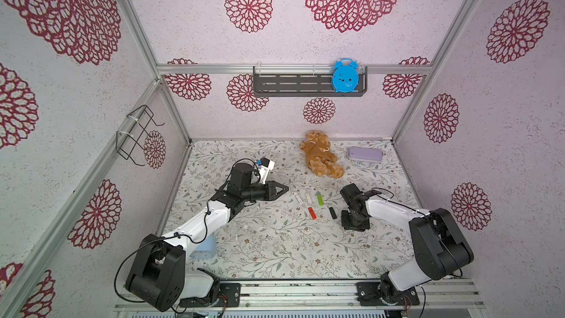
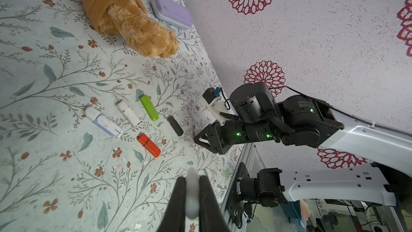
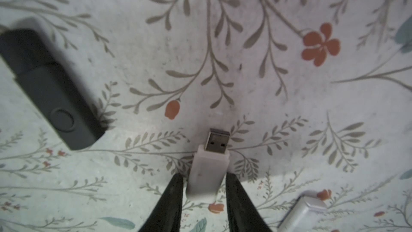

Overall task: Close the usb drive cover
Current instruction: Pick up the USB drive from the center of the board.

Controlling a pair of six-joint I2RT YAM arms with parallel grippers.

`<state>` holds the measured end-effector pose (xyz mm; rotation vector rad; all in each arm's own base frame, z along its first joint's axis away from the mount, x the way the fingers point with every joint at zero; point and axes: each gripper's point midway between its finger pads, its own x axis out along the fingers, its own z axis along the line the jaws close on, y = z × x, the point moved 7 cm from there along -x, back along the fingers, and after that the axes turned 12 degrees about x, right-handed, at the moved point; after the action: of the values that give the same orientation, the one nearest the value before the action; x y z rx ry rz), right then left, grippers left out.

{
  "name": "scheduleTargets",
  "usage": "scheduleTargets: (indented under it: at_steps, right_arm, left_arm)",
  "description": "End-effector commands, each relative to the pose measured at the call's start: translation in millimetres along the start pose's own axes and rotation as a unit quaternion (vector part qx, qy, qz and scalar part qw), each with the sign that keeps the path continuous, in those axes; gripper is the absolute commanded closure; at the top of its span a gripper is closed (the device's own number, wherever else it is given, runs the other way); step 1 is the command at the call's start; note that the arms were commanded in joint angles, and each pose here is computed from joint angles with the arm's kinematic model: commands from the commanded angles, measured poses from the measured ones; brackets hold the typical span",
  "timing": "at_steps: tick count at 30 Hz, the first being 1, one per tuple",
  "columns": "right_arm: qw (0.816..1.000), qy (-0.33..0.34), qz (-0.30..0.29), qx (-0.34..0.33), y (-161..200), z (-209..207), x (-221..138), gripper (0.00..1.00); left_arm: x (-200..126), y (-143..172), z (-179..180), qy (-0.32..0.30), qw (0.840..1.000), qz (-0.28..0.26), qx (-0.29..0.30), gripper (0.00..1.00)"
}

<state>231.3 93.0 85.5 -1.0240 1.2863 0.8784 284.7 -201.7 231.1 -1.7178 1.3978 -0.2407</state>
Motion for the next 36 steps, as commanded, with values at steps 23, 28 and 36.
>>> scheduleTargets:
  at_steps: [23,28,36]
  right_arm:
    - [0.997,0.024,0.022,0.065,9,-18,34,0.72]
    - [0.999,0.014,0.004,0.048,4,-15,27,0.75]
    - [0.995,-0.045,-0.079,-0.037,-13,2,-20,0.79]
  left_arm:
    - [0,-6,-3,0.007,1.0,-0.002,0.012,0.91]
    - [0,-6,-3,0.007,1.0,-0.002,0.011,0.91]
    - [1,-7,-4,0.009,1.0,-0.002,0.014,0.91]
